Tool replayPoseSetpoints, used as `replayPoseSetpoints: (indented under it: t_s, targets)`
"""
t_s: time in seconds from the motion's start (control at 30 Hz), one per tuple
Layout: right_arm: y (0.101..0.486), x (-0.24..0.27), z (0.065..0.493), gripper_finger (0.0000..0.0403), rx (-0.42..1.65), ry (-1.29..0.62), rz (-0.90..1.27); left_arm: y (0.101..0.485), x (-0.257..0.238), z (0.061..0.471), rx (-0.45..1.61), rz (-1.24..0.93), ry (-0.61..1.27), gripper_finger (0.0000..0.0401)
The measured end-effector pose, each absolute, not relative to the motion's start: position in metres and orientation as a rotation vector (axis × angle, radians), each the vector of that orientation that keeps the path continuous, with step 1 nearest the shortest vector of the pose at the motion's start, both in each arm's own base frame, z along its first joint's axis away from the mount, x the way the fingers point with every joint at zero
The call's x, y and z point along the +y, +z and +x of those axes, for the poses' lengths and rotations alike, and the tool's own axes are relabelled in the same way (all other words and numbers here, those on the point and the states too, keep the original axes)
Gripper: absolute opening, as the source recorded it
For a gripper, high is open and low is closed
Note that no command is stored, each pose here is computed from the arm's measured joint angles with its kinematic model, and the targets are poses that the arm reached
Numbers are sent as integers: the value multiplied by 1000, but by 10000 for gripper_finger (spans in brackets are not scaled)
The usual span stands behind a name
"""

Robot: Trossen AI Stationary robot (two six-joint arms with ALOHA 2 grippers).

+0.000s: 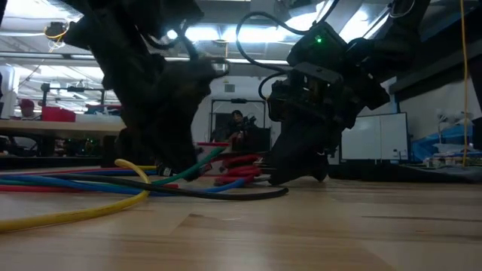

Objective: Coil cords
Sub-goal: Coil the orange wire on the spool, then return to Home Position

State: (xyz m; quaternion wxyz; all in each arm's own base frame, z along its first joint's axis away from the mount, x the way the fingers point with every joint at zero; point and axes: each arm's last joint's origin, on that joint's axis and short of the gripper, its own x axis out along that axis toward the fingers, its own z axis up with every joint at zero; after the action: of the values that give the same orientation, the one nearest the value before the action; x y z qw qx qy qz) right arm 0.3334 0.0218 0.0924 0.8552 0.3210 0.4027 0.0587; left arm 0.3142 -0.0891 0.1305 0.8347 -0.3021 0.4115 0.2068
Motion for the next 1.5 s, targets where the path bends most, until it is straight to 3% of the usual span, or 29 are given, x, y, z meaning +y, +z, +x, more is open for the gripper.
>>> replayPoseSetpoints:
  t_s: [0.27,0.47,0.8,1.1,1.27,1.5]
  targets:
    - [96,17,330,186,872,168,684,139,-92,294,976,-616,513,17]
    - [115,1,318,186,913,158,697,179,-94,271,888,-514,527,4]
    - [187,-11,294,186,741,84,497,257,-81,218,654,-295,500,3]
    - [258,-10,255,186,510,82,366,300,-64,163,530,-154,457,3]
    - [288,-11,223,186,411,10,315,303,-54,139,478,-118,408,3]
    - [311,-11,177,186,315,-90,265,272,-42,119,380,-179,377,3]
